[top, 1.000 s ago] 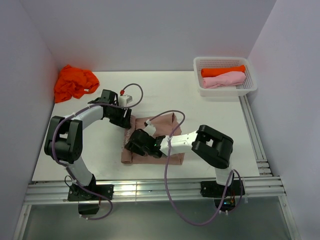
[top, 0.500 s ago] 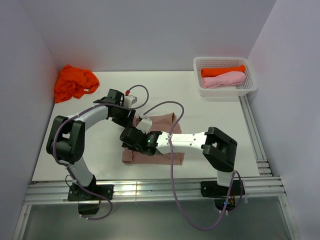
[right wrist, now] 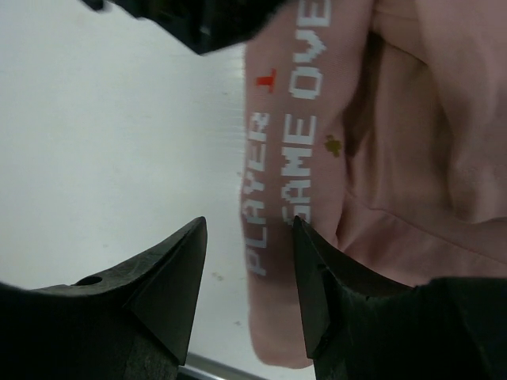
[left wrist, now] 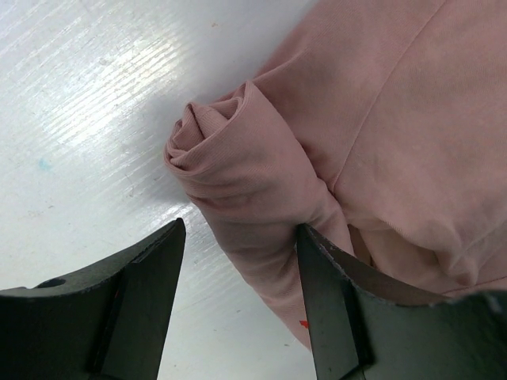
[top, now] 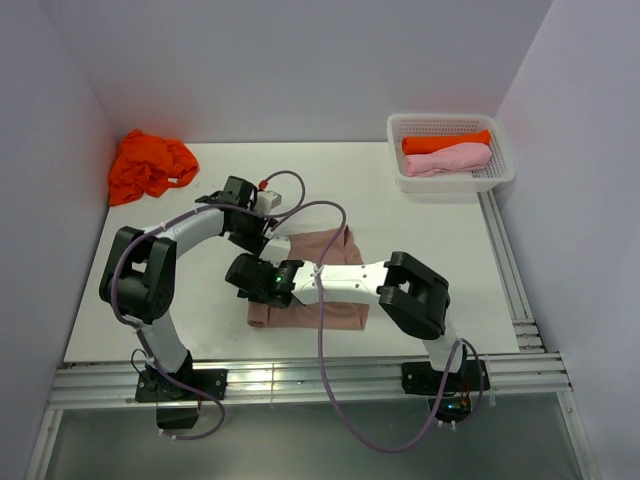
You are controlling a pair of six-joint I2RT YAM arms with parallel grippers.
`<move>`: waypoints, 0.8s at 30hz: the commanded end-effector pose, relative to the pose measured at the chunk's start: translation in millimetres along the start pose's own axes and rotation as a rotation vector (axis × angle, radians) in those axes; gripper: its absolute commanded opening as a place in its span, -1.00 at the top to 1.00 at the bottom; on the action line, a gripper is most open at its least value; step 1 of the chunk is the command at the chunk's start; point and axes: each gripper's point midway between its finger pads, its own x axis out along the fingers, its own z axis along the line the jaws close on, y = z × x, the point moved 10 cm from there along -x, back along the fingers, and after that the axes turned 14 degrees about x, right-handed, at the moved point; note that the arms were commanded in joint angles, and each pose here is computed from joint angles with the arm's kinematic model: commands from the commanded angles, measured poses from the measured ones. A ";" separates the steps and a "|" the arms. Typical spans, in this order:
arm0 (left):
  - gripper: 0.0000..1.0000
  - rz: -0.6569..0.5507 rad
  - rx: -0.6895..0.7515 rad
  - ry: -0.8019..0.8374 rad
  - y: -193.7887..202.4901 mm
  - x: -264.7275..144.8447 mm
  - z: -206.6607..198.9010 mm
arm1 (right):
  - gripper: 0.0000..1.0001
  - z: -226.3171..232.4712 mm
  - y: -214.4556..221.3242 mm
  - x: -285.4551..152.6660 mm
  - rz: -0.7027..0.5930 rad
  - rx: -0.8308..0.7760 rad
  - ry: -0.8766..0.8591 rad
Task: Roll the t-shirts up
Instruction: Roll the tshirt
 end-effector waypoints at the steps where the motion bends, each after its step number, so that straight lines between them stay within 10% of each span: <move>1: -0.29 -0.002 0.001 -0.010 -9.4 -1.0 -1.7 | -0.10 1.8 1.3 -2.0 -0.022 -0.031 0.048; 24: -0.38 -0.106 0.026 -0.007 -62.6 -38.1 15.3 | -0.07 -28.5 20.4 12.5 0.001 -0.136 0.256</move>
